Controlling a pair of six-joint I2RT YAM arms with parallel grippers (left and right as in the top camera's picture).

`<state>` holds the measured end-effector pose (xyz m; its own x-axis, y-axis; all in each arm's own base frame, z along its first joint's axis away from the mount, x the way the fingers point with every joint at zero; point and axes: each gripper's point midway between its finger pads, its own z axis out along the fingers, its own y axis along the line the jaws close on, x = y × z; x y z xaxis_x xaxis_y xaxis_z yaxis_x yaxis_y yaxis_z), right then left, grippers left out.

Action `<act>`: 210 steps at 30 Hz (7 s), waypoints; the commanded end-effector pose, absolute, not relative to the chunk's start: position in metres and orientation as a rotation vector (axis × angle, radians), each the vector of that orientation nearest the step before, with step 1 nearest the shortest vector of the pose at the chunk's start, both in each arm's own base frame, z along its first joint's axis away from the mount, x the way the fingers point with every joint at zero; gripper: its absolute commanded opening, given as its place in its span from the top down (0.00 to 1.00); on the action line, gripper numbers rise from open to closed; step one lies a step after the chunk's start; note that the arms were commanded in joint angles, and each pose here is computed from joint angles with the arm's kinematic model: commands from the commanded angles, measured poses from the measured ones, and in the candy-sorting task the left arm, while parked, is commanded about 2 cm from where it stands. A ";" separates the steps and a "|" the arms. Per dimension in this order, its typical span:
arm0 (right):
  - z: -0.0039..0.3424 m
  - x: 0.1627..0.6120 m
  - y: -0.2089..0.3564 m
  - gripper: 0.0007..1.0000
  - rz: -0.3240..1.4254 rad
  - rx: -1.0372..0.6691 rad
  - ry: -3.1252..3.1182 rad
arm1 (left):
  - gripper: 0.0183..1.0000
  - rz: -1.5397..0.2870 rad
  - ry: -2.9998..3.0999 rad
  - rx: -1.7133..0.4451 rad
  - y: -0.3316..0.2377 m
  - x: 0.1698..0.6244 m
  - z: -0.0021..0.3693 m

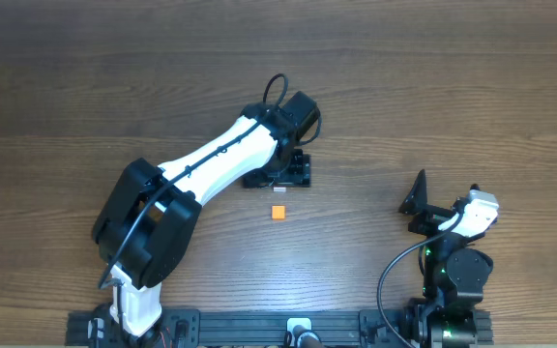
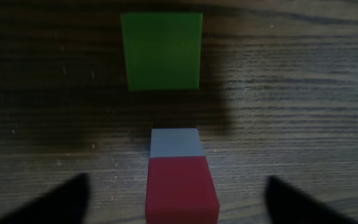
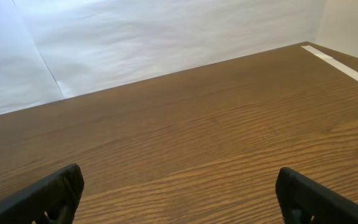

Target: Stack Cubes

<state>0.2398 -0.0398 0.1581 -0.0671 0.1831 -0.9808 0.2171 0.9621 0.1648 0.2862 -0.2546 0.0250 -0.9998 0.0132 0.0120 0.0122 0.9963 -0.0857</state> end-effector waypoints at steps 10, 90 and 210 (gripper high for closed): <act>0.156 0.239 -0.042 0.01 -0.046 0.315 1.659 | 0.00 0.150 -3.150 0.004 -0.264 0.276 0.048; 0.156 0.239 -0.042 0.01 -0.046 0.315 1.660 | 0.91 0.107 -3.060 0.106 -0.253 0.219 0.007; 0.156 0.239 -0.042 0.01 -0.046 0.315 1.660 | 0.98 0.038 -3.114 -0.006 -0.258 0.284 0.050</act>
<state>0.2398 -0.0398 0.1581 -0.0672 0.1828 -0.9809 0.2171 0.9622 0.1644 0.2814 -0.2565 0.0522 -0.9998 -0.0056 0.0205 -0.0059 0.9998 -0.0183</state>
